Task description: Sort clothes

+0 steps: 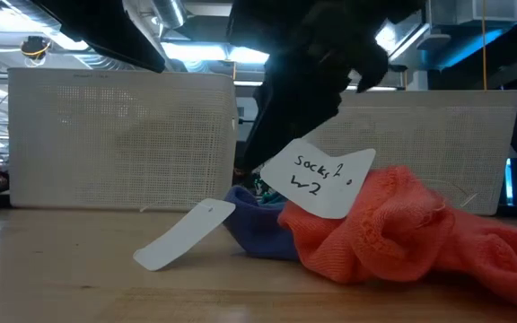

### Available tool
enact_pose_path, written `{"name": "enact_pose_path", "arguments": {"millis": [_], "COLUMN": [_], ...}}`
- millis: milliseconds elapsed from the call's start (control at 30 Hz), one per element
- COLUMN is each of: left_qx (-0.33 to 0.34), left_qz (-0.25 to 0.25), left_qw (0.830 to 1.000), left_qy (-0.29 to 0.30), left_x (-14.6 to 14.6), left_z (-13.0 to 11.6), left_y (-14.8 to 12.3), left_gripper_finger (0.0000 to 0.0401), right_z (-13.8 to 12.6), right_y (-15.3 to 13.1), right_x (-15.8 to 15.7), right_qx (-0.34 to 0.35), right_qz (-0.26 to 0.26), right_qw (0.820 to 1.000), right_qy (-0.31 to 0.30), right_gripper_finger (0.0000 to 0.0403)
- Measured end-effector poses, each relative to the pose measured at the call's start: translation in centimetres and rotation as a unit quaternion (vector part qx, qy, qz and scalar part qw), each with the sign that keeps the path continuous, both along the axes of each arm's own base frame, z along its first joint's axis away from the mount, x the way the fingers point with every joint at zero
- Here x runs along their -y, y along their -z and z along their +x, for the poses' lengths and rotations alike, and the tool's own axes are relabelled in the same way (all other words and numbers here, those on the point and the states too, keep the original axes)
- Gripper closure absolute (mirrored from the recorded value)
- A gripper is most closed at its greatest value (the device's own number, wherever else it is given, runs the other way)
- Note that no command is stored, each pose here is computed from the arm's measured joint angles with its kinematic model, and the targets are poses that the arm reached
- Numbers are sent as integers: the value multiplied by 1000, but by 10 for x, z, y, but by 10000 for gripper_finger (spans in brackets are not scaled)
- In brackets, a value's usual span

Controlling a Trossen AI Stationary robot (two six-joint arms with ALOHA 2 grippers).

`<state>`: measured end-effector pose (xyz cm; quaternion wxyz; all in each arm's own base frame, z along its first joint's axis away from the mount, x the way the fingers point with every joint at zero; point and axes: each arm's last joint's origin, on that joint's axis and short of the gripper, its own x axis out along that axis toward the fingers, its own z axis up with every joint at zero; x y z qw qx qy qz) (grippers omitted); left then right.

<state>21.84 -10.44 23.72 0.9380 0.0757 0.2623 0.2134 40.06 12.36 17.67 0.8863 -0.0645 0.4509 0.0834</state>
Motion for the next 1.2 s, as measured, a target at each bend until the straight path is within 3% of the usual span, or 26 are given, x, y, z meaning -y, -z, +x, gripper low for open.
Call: {"name": "enact_pose_path", "arguments": {"millis": [167,333,467,733,900,1200], "left_qx": [1,1,0,0,0,0], "left_qz": [0,0,0,0,0,0], "left_qw": [1000,1000,1000,1000,1000,1000], "left_qy": [0,0,0,0,0,0], "left_x": [0,0,0,0,0,0], "left_z": [0,0,0,0,0,0], "left_y": [0,0,0,0,0,0], "left_gripper_finger": [221,221,221,221,221,221], "right_z": [5,8,9,9,11,8], "right_y": [15,36,39,39,25,-47], "right_x": [3,10,14,16,16,20], "right_qx": [-6,-32,-31,-31,-35,13], "right_qz": [-13,-38,-53,-81,-95,-151], "right_qw": [999,997,996,994,993,987], "right_qy": [40,60,70,61,60,60], "right_gripper_finger": [208,177,215,389,379,396]}}
